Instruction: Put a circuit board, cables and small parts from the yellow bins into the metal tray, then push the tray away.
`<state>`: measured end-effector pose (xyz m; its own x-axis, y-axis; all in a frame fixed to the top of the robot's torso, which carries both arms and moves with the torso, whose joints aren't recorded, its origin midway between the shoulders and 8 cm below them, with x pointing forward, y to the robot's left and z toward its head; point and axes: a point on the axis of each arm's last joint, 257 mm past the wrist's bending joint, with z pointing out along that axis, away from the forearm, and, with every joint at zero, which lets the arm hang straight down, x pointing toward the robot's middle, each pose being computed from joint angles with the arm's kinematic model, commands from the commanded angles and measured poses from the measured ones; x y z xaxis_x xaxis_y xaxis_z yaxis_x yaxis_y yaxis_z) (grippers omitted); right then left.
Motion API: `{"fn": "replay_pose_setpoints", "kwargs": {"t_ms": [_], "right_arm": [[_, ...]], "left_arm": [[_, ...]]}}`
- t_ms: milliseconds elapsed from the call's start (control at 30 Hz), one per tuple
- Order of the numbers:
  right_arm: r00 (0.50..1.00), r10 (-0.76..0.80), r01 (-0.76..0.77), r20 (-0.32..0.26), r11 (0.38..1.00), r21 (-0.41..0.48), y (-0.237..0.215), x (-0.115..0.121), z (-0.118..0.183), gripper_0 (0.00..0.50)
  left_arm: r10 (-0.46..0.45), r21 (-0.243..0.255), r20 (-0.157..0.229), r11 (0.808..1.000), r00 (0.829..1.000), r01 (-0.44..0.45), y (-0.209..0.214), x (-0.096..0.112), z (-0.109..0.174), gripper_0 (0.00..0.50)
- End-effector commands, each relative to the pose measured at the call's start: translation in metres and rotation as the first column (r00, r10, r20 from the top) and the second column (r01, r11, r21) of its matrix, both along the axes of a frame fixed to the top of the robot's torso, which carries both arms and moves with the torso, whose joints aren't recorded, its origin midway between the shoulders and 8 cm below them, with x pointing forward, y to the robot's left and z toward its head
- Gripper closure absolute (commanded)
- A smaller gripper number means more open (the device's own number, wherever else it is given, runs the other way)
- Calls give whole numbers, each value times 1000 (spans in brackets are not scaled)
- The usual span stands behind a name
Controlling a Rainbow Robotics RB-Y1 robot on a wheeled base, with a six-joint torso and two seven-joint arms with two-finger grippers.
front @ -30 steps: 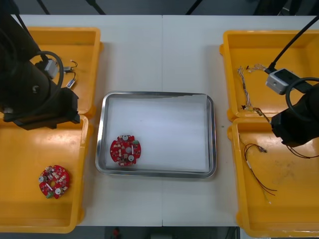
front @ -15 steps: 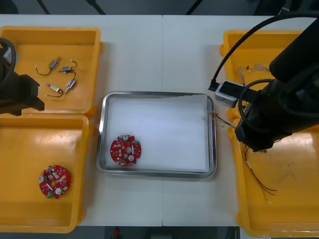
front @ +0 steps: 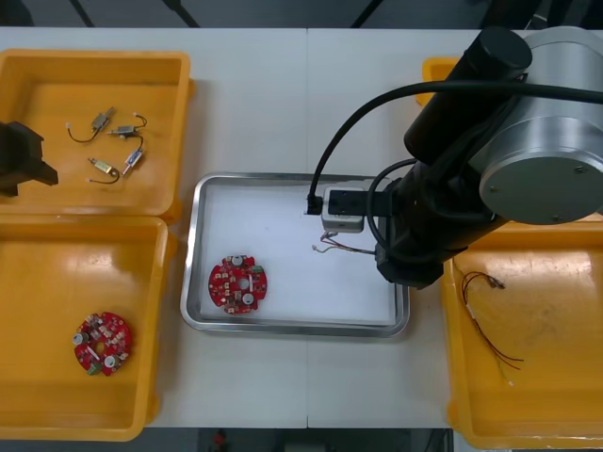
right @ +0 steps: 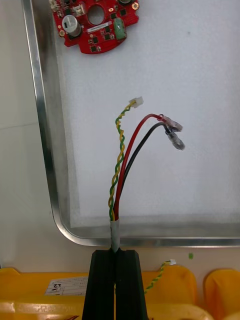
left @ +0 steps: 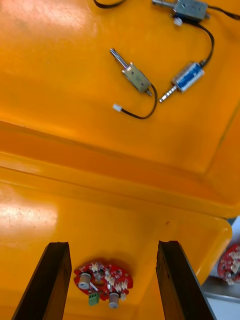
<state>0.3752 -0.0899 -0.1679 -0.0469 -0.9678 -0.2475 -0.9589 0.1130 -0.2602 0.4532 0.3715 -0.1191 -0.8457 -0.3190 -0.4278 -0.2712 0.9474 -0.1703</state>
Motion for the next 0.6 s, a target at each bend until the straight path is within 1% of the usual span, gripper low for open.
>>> {"fn": "replay_pose_setpoints", "kwargs": {"t_ms": [33, 67, 100, 233, 267, 300, 500, 567, 600], "right_arm": [[993, 109, -109, 50, 994, -9, 26, 5, -4, 500], [992, 112, -112, 49, 994, -10, 30, 5, -15, 500], [992, 115, -115, 49, 993, -12, 31, 5, -19, 500], [991, 124, -121, 57, 991, -53, 34, 6, -46, 500], [991, 124, -121, 57, 991, -53, 34, 6, -46, 500], [990, 130, -126, 63, 990, -69, 34, 6, -55, 500], [988, 126, -119, 90, 990, -79, 39, 16, -74, 500], [986, 127, -119, 105, 990, -76, 44, 22, -79, 500], [986, 127, -119, 105, 990, -76, 44, 22, -79, 500]], "left_arm": [[28, 19, 80, 999, 996, -30, 23, 23, 28, 0], [34, 16, 85, 999, 996, -36, 24, 30, 30, 0], [37, 15, 87, 999, 996, -38, 24, 33, 30, 0], [55, 21, 100, 998, 993, -58, 25, 53, 36, 0], [55, 21, 100, 998, 993, -58, 25, 53, 36, 0], [64, 18, 105, 998, 992, -67, 26, 61, 38, 0], [90, -4, 127, 996, 988, -90, 27, 83, 40, 0], [93, -3, 133, 996, 987, -94, 26, 90, 40, 0], [93, -3, 133, 996, 987, -94, 26, 90, 40, 0]]}}
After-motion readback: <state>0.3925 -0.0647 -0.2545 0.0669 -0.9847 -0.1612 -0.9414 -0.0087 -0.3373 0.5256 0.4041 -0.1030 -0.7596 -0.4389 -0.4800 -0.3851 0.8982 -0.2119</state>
